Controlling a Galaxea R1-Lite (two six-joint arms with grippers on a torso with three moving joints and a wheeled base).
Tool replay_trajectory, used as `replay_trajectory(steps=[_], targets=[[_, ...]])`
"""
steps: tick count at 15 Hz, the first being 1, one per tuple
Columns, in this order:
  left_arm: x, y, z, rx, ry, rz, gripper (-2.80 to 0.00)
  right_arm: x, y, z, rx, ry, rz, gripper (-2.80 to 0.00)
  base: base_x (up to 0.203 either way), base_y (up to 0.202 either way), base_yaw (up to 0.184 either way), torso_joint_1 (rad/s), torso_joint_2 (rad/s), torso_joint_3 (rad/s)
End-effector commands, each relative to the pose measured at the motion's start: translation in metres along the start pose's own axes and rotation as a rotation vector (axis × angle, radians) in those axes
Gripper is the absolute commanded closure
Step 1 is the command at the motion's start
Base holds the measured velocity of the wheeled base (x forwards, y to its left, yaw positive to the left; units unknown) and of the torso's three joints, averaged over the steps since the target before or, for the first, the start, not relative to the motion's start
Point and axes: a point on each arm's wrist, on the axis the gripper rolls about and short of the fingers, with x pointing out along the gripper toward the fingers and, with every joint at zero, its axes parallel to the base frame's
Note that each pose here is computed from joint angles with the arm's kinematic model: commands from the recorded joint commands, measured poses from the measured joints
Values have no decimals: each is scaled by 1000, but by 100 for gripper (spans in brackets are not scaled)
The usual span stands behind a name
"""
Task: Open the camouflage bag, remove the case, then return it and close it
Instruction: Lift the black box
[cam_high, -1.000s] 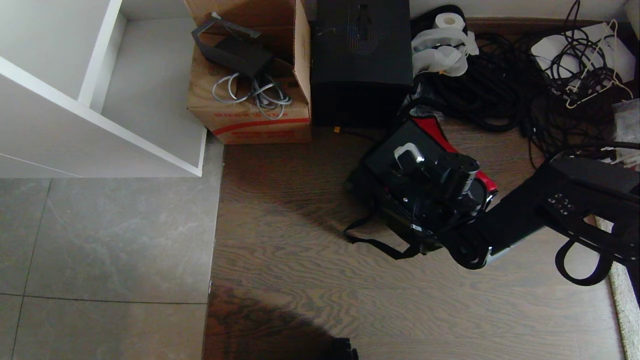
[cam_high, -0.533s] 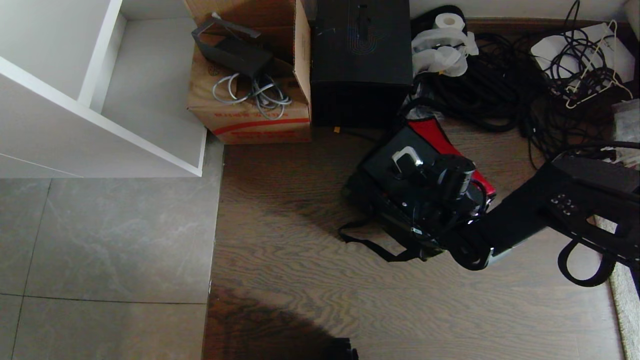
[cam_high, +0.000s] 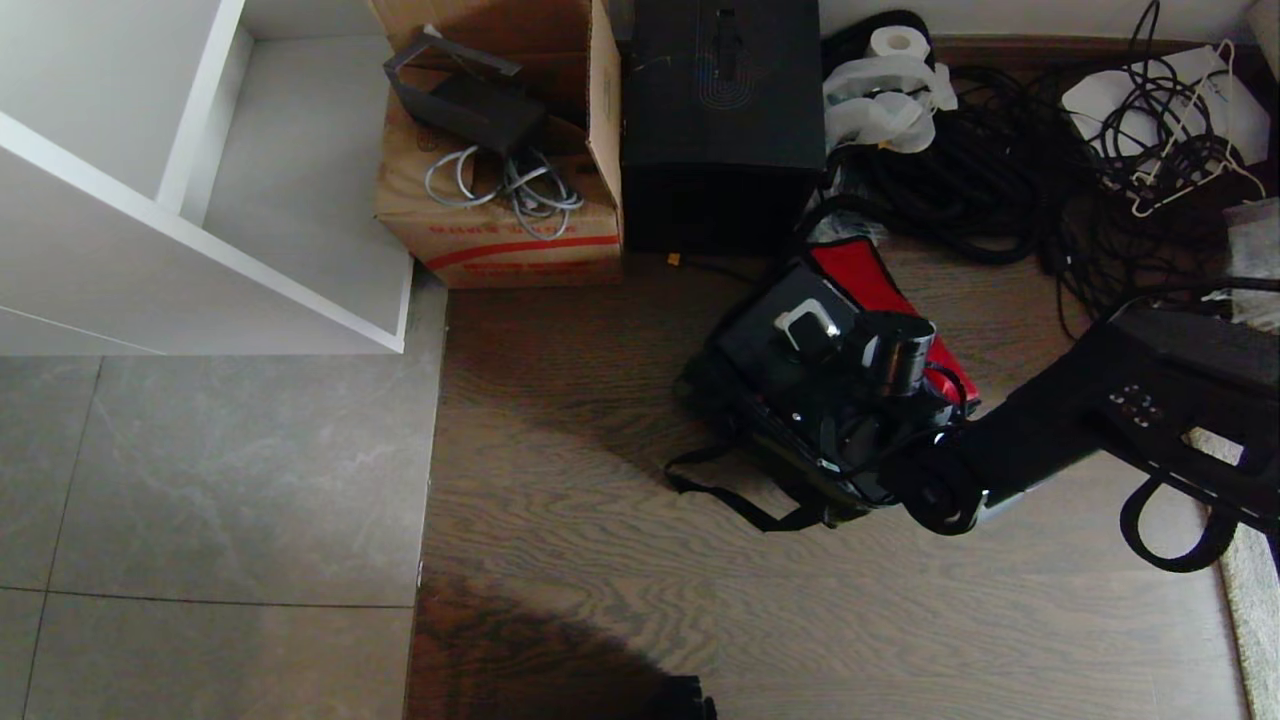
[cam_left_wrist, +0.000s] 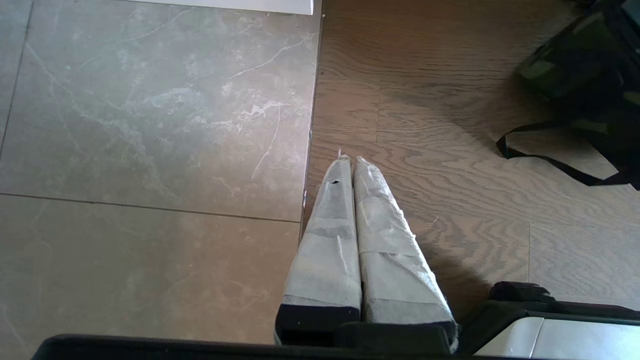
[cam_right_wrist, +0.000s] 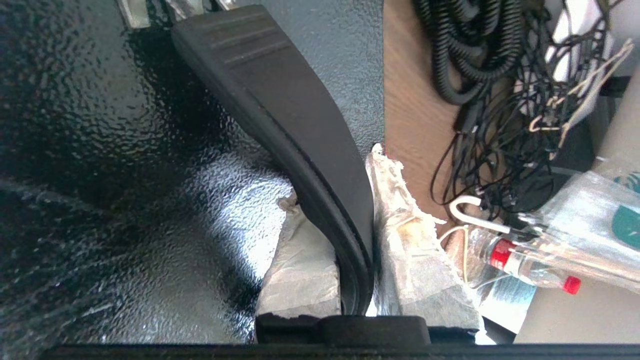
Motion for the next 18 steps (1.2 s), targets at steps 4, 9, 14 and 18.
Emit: replay_trajectory(steps=[4, 9, 14, 18], targets=[[1, 0, -3, -1, 8, 1, 0, 0, 1, 0, 2, 0, -7, 0, 0, 0, 0, 0, 0, 0], [1, 0, -3, -1, 8, 1, 0, 1, 1, 0, 9, -6, -7, 0, 0, 0, 0, 0, 0, 0], [1, 0, -3, -1, 8, 3, 0, 1, 3, -1, 2, -2, 3, 0, 0, 0, 0, 0, 0, 0], [1, 0, -3, -1, 8, 3, 0, -3, -11, 6, 16, -16, 25, 0, 0, 0, 0, 0, 0, 0]])
